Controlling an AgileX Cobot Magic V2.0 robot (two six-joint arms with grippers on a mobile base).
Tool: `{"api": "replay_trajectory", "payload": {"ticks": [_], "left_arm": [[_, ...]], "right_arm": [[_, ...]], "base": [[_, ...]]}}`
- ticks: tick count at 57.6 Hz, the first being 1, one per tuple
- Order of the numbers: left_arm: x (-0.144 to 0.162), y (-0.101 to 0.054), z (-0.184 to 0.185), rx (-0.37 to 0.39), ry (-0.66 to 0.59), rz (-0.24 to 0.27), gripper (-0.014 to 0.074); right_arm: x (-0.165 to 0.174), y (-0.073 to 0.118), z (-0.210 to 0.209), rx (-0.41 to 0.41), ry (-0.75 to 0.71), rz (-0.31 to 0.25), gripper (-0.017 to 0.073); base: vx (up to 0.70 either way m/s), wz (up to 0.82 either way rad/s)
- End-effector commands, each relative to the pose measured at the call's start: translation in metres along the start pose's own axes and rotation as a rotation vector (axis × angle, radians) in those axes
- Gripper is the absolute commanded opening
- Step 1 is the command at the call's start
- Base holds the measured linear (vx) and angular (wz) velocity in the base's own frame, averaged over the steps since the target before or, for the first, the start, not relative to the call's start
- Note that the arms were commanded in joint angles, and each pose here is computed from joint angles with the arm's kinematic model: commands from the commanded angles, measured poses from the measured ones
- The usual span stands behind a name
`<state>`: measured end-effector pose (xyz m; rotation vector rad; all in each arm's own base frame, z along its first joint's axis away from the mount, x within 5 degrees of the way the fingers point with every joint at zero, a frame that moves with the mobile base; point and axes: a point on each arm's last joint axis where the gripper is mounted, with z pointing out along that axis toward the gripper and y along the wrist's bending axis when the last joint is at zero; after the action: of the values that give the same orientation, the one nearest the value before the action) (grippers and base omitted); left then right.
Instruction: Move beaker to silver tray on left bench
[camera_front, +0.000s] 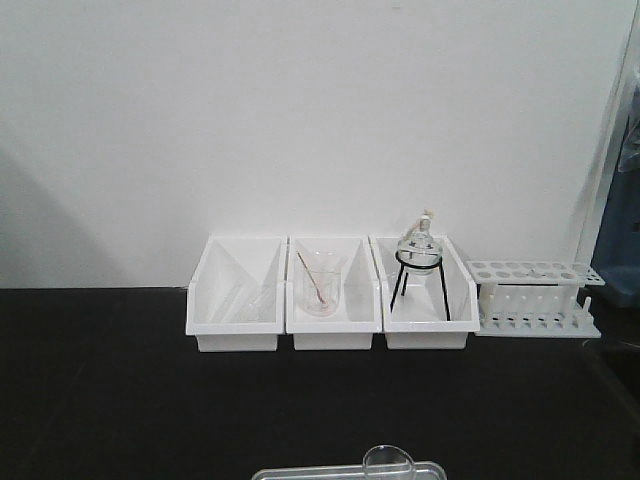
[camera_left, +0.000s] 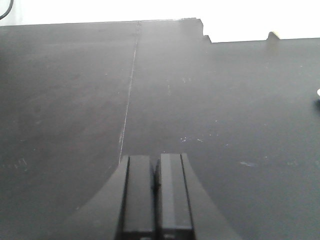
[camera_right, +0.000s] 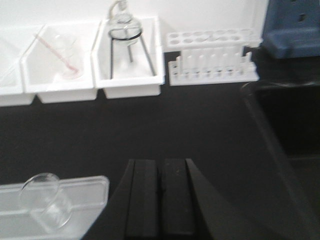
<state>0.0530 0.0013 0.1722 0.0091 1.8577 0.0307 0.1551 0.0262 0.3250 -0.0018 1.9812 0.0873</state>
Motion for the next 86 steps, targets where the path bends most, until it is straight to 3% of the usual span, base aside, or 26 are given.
{"api": "replay_trajectory", "payload": {"ticks": [1, 7, 13, 23, 34, 43, 86], "left_arm": [[0.001, -0.001, 0.002, 0.007, -0.067, -0.001, 0.0001], [0.001, -0.001, 0.002, 0.007, -0.067, -0.001, 0.0001], [0.001, -0.001, 0.002, 0.007, -0.067, -0.001, 0.0001], [0.001, -0.001, 0.002, 0.007, -0.067, -0.001, 0.0001], [0.001, -0.001, 0.002, 0.007, -0.067, -0.001, 0.0001], [0.001, -0.001, 0.002, 0.007, -0.066, -0.001, 0.0001], [0.001, -0.001, 0.002, 0.007, -0.066, -0.001, 0.0001]], "right_arm": [[0.005, 0.008, -0.004, -0.117, -0.135, -0.062, -0.001], [0.039, 0.009, -0.007, -0.194, -0.209, -0.118, -0.001], [0.075, 0.002, -0.013, -0.202, -0.261, -0.11, -0.001], [0.127, -0.017, -0.022, -0.094, -0.288, -0.019, -0.001], [0.164, -0.029, -0.032, 0.006, -0.296, 0.031, -0.001], [0.17, -0.032, -0.036, 0.054, -0.276, 0.036, -0.001], [0.169, -0.032, -0.036, 0.052, -0.287, 0.037, -0.001]], "base": [[0.0, 0.0], [0.0, 0.0], [0.0, 0.0], [0.0, 0.0], [0.0, 0.0], [0.0, 0.0], [0.0, 0.0]]}}
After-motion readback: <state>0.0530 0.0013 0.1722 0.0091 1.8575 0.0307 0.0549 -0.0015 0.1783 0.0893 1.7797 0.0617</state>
